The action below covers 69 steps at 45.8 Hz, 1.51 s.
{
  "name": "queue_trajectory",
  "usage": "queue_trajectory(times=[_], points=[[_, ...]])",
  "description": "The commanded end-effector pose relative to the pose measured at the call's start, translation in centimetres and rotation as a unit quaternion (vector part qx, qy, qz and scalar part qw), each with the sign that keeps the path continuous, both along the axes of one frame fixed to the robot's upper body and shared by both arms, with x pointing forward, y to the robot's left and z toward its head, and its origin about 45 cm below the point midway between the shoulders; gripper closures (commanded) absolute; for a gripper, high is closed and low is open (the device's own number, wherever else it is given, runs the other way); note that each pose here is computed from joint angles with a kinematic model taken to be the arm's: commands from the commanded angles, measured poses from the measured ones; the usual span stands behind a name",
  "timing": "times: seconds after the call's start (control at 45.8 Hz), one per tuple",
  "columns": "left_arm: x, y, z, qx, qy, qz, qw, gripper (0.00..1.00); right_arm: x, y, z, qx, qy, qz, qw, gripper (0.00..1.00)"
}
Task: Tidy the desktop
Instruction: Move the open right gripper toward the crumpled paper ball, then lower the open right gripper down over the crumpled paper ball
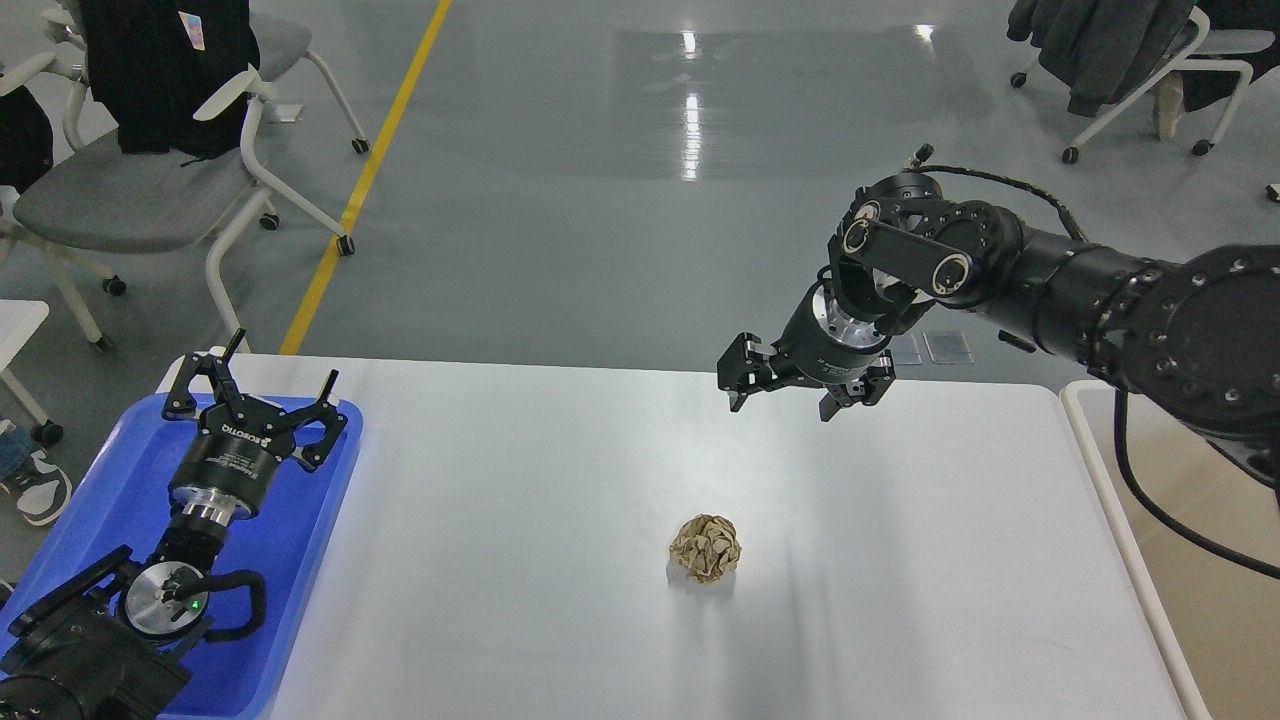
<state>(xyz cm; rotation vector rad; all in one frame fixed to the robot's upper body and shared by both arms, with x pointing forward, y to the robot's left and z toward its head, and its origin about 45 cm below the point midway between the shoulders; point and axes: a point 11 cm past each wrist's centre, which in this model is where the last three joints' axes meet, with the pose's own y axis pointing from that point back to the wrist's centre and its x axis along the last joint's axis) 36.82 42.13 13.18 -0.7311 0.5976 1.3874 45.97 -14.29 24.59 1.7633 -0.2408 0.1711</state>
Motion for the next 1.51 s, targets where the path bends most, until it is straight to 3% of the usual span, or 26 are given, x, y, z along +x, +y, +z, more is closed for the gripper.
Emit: queue_trajectory(times=[0.0, 0.634, 1.005, 1.246, 1.486], points=[[0.0, 0.0, 0.0, 0.000, 0.000, 0.000, 1.000, 0.01, -1.1, 0.7, -2.3, 0.035, 0.027, -0.007, 0.999, 0.00], [0.0, 0.0, 0.0, 0.000, 0.000, 0.001, 1.000, 0.01, -3.5, 0.2, -8.1, 0.054, 0.054, -0.044, 0.996, 0.00], [0.0, 0.0, 0.0, 0.000, 0.000, 0.000, 1.000, 0.01, -5.8, 2.6, -10.4, 0.164, 0.104, -0.070, 0.979, 0.00], [0.0, 0.0, 0.0, 0.000, 0.000, 0.001, 1.000, 0.01, -6.2, 1.4, -12.0, 0.141, 0.076, -0.017, 0.987, 0.00], [0.1, 0.0, 0.1, 0.000, -0.001, 0.000, 1.000, 0.01, -2.8, -1.4, -9.1, 0.022, -0.015, 0.035, 0.999, 0.00]])
